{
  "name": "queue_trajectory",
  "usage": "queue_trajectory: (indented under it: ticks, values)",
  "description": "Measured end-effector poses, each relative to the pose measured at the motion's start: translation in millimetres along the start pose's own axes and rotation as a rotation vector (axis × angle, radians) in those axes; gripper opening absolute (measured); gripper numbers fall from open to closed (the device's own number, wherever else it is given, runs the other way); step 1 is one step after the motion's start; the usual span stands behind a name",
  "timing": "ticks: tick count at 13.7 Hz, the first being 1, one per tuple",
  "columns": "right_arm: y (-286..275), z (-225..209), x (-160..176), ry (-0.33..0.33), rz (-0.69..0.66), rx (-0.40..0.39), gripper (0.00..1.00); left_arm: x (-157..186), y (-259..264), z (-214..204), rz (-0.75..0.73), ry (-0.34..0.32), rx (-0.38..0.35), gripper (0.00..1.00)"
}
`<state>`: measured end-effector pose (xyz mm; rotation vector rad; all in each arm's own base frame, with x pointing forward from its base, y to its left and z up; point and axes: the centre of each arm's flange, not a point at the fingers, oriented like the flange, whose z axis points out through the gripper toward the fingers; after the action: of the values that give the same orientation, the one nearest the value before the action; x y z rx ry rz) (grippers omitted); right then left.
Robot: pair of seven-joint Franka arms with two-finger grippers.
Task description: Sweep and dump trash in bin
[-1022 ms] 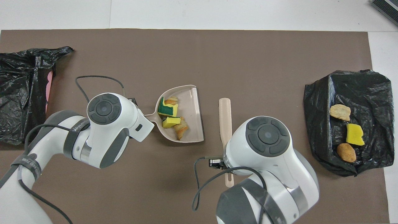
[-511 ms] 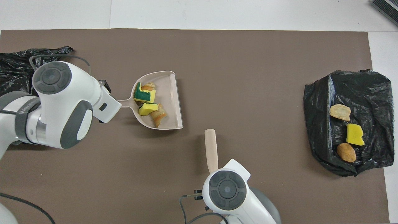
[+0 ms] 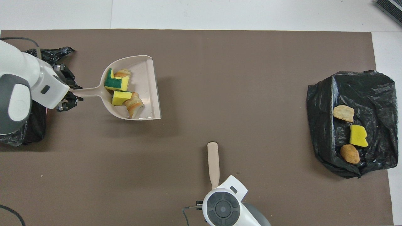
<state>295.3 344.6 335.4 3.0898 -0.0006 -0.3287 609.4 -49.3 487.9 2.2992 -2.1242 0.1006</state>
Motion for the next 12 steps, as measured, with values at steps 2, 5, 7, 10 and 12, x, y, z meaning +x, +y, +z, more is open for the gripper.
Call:
queue_trajectory:
  ticks: [2,5,7,10,12]
  values:
    - [0.0,0.0,0.0,0.0,0.0,0.0,0.26,-35.6,-5.9,-11.3,0.004,0.005,0.002,0.33]
    - [0.2,0.2,0.5,-0.001,0.001,0.0,0.32,-93.6,-9.8,-23.9,0.026,0.014,0.004,0.33]
    - [-0.3,-3.0,4.5,0.003,0.007,0.006,0.53,-136.0,-7.8,-27.6,0.052,0.013,0.0,0.33]
    - [6.6,-30.3,30.8,0.046,0.049,0.051,0.91,-195.7,-1.0,-34.5,0.052,0.01,0.003,0.33]
    - [24.5,-60.7,62.5,0.113,0.09,0.069,1.0,-229.4,4.5,-39.4,0.03,0.006,0.011,0.33]
